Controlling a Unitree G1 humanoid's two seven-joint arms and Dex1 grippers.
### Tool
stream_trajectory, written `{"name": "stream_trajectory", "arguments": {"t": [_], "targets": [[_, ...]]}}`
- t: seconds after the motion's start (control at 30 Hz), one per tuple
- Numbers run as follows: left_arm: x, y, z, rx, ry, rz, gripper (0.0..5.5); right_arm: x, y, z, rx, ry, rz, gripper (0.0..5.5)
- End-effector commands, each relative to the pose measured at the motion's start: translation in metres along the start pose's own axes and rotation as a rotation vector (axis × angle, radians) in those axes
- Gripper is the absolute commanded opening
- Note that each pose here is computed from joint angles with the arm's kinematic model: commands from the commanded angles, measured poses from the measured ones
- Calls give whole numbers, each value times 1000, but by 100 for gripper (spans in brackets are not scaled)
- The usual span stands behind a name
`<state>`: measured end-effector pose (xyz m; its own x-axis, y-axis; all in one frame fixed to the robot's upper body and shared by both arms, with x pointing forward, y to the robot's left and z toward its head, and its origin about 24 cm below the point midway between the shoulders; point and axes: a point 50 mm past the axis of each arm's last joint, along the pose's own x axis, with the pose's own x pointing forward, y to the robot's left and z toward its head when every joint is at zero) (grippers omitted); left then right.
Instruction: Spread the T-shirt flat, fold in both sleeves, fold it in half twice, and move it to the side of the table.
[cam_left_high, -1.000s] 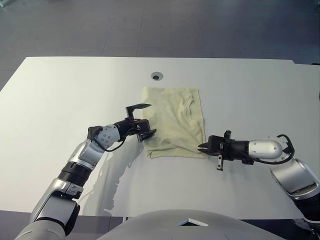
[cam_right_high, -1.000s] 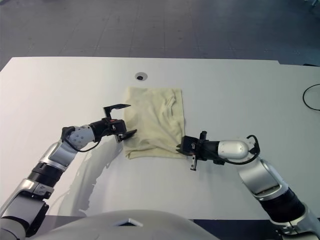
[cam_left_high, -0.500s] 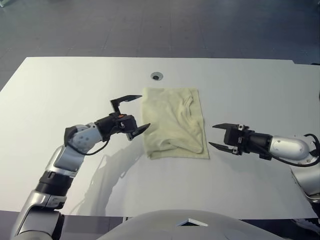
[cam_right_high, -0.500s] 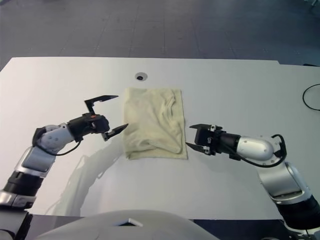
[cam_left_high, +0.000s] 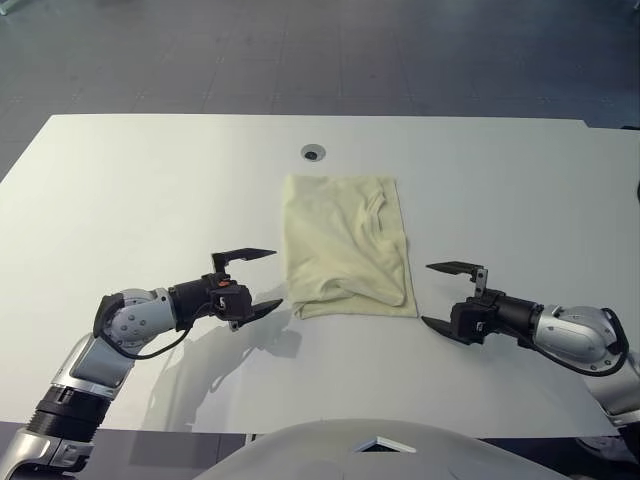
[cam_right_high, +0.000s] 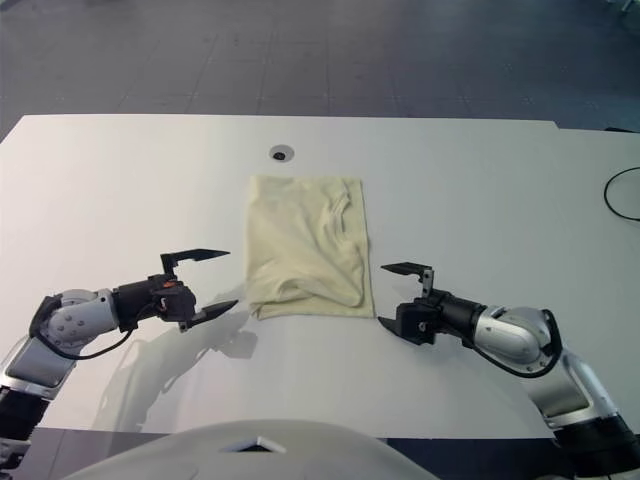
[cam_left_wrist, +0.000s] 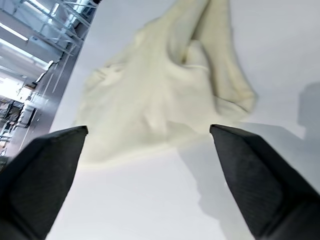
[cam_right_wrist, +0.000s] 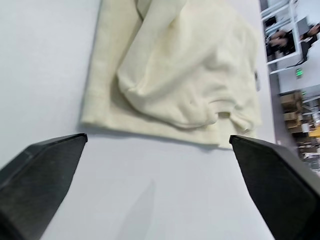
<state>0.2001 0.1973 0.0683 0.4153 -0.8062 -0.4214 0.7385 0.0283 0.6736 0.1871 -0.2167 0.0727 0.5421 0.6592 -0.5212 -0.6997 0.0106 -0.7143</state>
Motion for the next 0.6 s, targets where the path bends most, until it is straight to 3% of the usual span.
{"name": "stream_trajectory", "arguments": {"t": [0.03,0.27,0.43,0.6], "targets": [[5,-9,-6,43,34,-72,426,11,20,-6,-8,23,56,540],[26,-7,-9,128,23,-83,538,31,30,-5,-73,-37,57,540],[36,-5,-8,199,-3,-99,540,37,34,-7,-107,-65,68,540],[38,-10,-9,226,-30,-146,478,38,37,-10,-111,-71,87,524]]}}
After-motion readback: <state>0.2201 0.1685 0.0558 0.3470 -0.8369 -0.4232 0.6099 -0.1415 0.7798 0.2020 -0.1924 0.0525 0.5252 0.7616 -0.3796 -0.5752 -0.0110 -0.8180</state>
